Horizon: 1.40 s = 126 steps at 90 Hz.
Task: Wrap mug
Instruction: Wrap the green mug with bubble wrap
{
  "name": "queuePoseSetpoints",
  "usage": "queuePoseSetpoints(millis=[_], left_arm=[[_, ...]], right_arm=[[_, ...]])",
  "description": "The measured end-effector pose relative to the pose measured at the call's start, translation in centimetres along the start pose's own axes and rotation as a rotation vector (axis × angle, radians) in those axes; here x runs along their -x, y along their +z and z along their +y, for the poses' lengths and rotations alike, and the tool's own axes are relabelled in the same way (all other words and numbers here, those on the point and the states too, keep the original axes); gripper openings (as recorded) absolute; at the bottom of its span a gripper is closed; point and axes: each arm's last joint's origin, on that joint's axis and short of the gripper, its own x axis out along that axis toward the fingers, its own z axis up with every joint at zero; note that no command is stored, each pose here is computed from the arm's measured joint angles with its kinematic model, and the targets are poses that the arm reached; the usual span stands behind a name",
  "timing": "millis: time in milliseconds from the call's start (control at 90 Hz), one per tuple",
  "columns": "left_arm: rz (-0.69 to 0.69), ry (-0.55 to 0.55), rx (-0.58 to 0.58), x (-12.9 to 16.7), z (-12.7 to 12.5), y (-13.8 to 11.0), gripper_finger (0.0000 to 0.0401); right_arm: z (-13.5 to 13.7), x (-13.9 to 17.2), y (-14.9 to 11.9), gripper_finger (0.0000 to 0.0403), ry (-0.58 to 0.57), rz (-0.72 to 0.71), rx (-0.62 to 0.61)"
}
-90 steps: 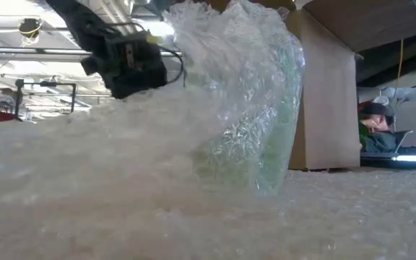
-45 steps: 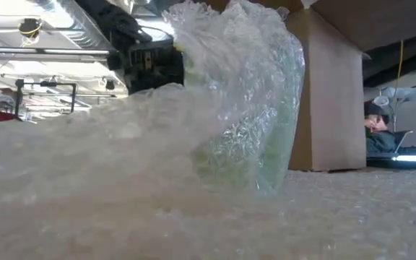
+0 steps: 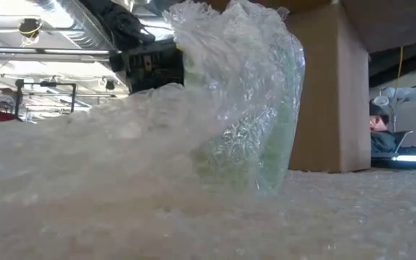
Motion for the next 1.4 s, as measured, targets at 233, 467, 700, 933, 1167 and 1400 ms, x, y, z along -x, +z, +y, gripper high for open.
queuePoseSetpoints(millis=[233,467,700,933,1167,1400], left_arm=[[0.071,0.049,0.039,-2.3,0.5,-0.6,0.0125],[0.124,-0.075,0.131,-3.5,0.3,-1.0,0.0125],[0.121,-0.088,0.106,-3.9,-0.4,-0.9,0.0125],[0.084,-0.058,0.154,-2.9,1.4,-0.7,0.0125],[0.021,-0.193,0.144,-2.3,1.9,0.0,0.0125],[0.035,-0.258,0.119,-3.1,0.4,0.1,0.0125]], right_arm=[[0.0,0.0,0.0,0.0000,0.001,0.000,-0.011],[0.1,0.0,0.0,0.0000,0.007,0.018,-0.017],[0.1,0.0,-0.1,0.0000,0.014,0.034,-0.022],[0.5,0.0,-0.1,0.0000,0.040,0.053,-0.053],[0.6,0.0,-0.1,0.0000,0.052,0.070,-0.064],[0.6,0.0,-0.1,0.0000,0.052,0.070,-0.040]])
